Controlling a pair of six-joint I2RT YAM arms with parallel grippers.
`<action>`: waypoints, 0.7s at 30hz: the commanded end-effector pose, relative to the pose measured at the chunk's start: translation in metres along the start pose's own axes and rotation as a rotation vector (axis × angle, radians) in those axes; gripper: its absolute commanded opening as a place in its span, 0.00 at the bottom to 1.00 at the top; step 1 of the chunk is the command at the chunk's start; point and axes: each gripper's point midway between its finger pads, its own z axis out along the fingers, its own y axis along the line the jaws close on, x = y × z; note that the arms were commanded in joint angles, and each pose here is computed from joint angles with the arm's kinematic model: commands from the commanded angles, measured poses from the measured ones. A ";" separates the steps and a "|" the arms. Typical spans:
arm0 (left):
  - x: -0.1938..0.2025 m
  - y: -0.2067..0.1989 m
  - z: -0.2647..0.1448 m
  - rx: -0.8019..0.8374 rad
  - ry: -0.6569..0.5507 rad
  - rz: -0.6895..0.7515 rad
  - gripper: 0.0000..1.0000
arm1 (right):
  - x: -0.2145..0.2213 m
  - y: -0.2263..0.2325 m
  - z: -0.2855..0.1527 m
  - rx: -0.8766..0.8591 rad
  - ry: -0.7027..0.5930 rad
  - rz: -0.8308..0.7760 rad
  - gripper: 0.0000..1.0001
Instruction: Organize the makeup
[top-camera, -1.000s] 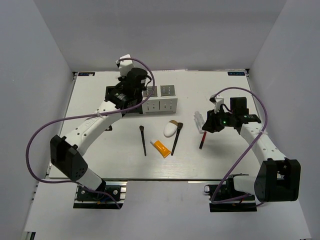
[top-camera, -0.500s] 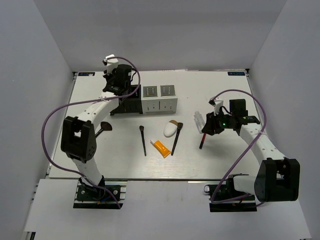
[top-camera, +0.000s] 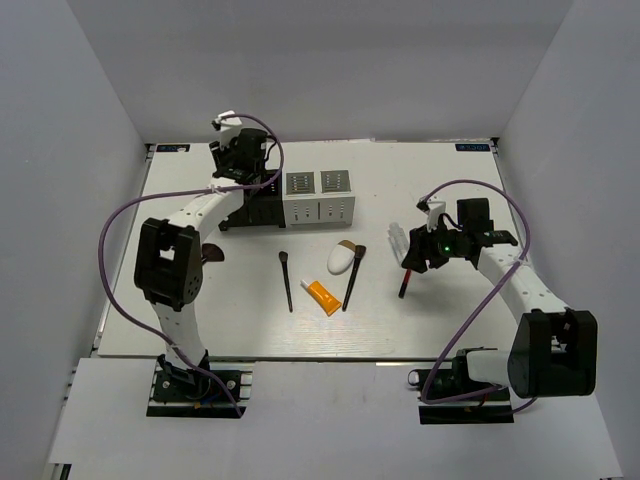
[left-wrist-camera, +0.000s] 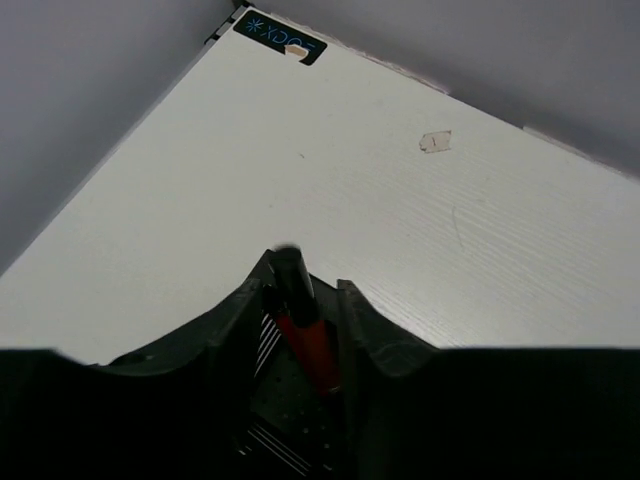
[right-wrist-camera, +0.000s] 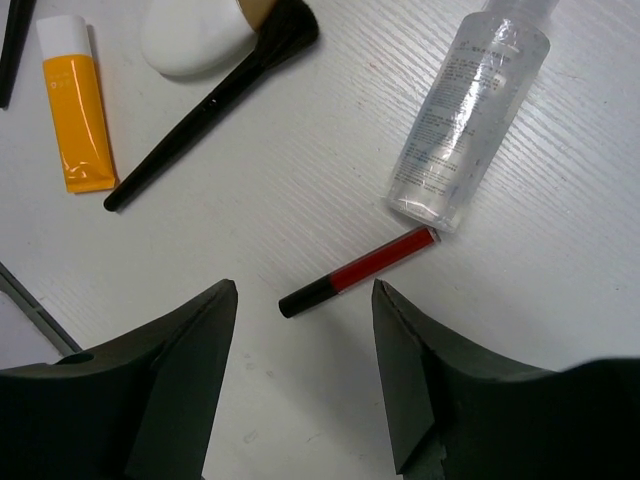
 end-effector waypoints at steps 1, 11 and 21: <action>-0.013 0.011 -0.010 0.008 -0.007 -0.062 0.47 | -0.009 -0.004 -0.001 0.015 -0.012 -0.018 0.62; -0.048 0.021 -0.029 0.045 -0.049 -0.153 0.51 | -0.004 -0.017 0.000 0.091 0.026 0.025 0.60; -0.059 0.051 -0.125 0.391 0.045 -0.293 0.31 | 0.031 -0.033 0.016 0.198 0.206 0.202 0.38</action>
